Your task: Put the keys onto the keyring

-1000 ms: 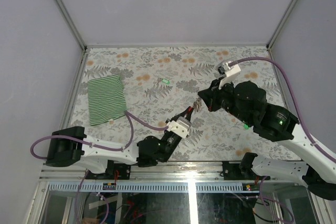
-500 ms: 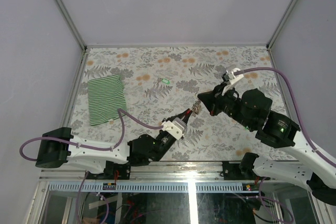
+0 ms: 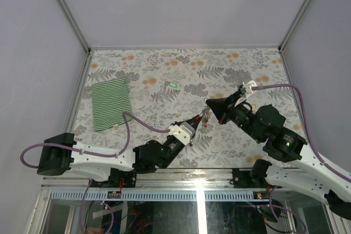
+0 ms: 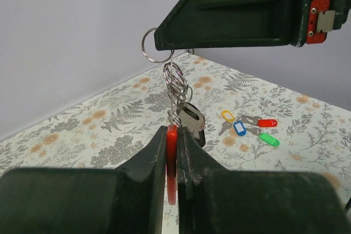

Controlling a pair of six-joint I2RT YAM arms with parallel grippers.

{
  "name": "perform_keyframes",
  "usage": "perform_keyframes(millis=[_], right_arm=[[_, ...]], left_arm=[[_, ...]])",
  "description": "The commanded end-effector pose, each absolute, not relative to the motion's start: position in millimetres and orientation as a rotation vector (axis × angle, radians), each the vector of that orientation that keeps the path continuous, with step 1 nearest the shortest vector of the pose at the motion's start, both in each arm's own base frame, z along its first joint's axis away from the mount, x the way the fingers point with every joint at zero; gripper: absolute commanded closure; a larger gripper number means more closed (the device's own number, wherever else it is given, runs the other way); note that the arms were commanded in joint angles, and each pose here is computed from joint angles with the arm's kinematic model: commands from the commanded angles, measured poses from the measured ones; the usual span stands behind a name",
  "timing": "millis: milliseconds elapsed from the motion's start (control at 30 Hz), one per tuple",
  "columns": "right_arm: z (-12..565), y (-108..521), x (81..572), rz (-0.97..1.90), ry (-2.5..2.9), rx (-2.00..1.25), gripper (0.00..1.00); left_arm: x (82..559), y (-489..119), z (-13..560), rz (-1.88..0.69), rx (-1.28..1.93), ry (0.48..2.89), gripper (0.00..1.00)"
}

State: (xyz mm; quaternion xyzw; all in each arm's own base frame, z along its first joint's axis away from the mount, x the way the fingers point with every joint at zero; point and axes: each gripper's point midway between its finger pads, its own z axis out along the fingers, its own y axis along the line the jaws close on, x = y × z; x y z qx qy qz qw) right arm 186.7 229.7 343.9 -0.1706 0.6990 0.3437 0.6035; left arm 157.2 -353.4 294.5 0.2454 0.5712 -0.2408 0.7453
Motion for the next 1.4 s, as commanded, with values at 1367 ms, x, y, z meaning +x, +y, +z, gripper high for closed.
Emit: perform_keyframes(millis=[1367], right_arm=[[368,208,152,0.654,1.708,-0.787,1.0]], left_arm=[[132,-345,330,-0.686,0.595,1.202,0.78]])
